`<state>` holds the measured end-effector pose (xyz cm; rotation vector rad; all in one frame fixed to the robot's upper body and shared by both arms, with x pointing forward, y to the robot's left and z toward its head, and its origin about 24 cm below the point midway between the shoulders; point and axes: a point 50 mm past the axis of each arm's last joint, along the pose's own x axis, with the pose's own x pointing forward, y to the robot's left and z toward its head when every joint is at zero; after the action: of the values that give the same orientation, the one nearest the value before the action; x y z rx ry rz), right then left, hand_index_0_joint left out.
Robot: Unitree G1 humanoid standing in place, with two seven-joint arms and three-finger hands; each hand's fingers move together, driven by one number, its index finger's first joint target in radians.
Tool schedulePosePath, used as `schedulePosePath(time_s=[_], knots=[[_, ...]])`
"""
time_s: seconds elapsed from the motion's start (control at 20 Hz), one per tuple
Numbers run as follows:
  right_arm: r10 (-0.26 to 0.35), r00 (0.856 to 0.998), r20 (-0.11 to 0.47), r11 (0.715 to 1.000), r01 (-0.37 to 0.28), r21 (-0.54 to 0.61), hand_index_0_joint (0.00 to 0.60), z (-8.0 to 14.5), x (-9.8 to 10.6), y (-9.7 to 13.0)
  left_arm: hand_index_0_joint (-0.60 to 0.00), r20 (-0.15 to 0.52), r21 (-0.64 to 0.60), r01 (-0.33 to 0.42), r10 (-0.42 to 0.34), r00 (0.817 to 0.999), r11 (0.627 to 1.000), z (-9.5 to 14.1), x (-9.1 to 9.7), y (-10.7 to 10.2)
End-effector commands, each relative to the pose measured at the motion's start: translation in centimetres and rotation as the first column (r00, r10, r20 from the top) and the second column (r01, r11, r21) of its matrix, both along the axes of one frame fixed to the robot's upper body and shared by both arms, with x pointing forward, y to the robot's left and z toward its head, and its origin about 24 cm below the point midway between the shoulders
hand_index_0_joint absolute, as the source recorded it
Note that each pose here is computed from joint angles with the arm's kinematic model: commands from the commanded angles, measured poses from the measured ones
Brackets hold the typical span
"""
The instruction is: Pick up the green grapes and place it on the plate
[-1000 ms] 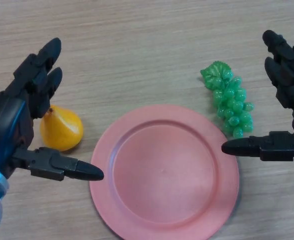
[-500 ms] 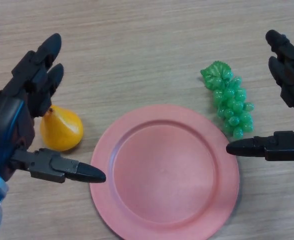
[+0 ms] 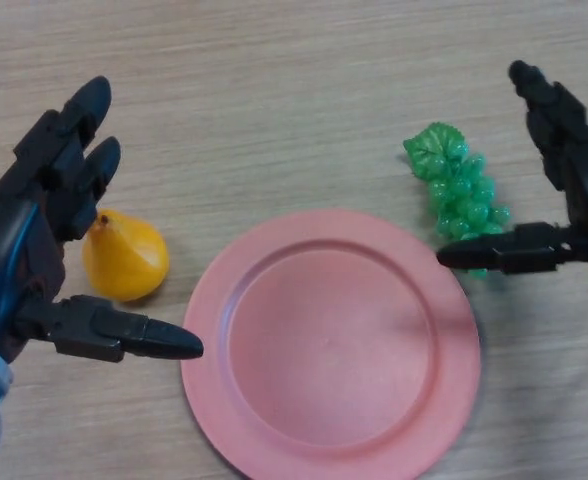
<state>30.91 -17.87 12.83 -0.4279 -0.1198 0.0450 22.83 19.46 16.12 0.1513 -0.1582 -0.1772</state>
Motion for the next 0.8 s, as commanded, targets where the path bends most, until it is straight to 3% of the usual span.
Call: schedulePosePath(time_s=[0.05,0.5,0.7,0.75,0.8], knots=[[-0.005,0.959,0.282,0.999,0.015,-0.034,0.0,4.0,1.0,0.2,0.0,0.186,0.025,-0.023,0.018,0.982,0.999,3.2,-0.7,0.3],[-0.081,0.951,0.299,0.987,0.118,-0.109,0.0,1.1,4.7,-0.5,0.0,0.168,0.033,-0.027,0.021,0.986,0.999,3.2,-1.0,0.7],[-0.053,0.953,0.297,0.965,0.125,-0.229,0.0,-0.7,5.2,-1.1,0.0,0.178,0.041,-0.037,0.029,0.984,0.998,3.1,-0.9,1.0],[-0.053,0.954,0.296,0.965,0.125,-0.231,0.05,-0.7,5.2,-1.1,0.0,0.179,0.042,-0.037,0.029,0.983,0.998,3.1,-0.9,1.0],[-0.053,0.954,0.294,0.963,0.127,-0.239,0.199,-0.8,5.3,-1.2,0.0,0.18,0.043,-0.038,0.029,0.983,0.998,3.1,-0.9,1.0]])
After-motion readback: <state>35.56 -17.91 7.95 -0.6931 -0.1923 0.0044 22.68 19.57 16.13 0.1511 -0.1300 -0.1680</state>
